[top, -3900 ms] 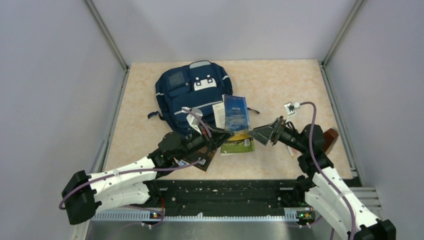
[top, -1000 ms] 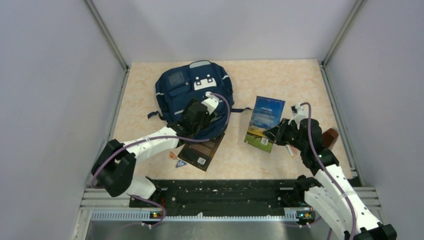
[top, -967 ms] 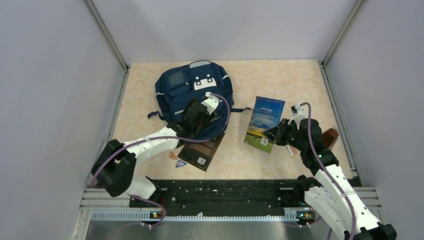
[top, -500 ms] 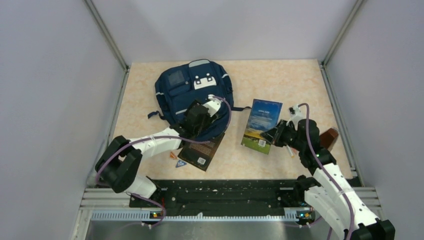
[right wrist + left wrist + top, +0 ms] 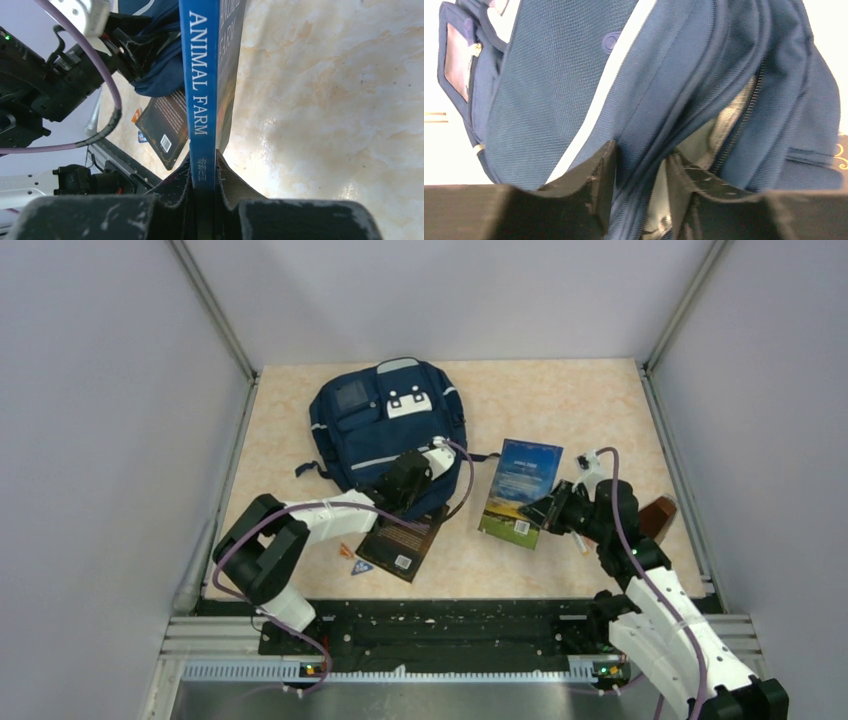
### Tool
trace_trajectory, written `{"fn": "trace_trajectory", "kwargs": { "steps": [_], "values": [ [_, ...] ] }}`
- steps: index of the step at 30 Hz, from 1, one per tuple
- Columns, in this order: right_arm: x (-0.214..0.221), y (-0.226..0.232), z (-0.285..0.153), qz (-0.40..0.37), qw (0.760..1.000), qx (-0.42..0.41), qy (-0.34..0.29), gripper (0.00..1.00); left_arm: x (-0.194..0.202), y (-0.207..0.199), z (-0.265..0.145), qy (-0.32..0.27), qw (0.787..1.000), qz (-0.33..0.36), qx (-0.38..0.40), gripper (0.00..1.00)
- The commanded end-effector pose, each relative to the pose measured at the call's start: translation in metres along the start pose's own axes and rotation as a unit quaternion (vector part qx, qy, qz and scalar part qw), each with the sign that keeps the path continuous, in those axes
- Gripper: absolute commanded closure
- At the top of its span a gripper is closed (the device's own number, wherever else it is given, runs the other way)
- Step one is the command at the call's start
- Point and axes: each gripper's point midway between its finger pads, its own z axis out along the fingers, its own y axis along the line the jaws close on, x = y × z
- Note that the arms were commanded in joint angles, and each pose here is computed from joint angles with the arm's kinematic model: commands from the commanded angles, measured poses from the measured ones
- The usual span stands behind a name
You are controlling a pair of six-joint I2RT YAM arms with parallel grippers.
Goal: Pack the student bag
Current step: Place the book in the student bag.
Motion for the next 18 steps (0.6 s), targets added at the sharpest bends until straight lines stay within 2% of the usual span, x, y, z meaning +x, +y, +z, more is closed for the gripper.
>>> {"fn": "trace_trajectory", "kwargs": {
  "steps": [1, 2, 8, 13, 18],
  "values": [
    [-0.023, 0.023, -0.001, -0.016, 0.998, -0.047, -0.040, 1.00, -0.016, 0.020, 0.004, -0.005, 0.999, -0.001, -0.053, 0.70],
    [-0.024, 0.023, -0.001, -0.016, 0.998, -0.047, -0.039, 1.00, -0.020, 0.026, 0.001, -0.009, 0.998, -0.012, -0.067, 0.77],
    [-0.023, 0.035, -0.003, -0.030, 0.996, -0.075, -0.025, 1.00, -0.062, 0.067, -0.036, -0.081, 0.983, -0.105, -0.124, 1.00],
    [-0.020, 0.056, 0.001, -0.021, 0.991, -0.134, 0.002, 1.00, -0.091, 0.087, -0.067, -0.147, 0.970, -0.150, -0.126, 1.00],
    [-0.018, 0.087, 0.002, 0.012, 0.974, -0.221, 0.038, 1.00, -0.106, 0.094, -0.084, -0.177, 0.961, -0.185, -0.105, 1.00]
  ]
}}
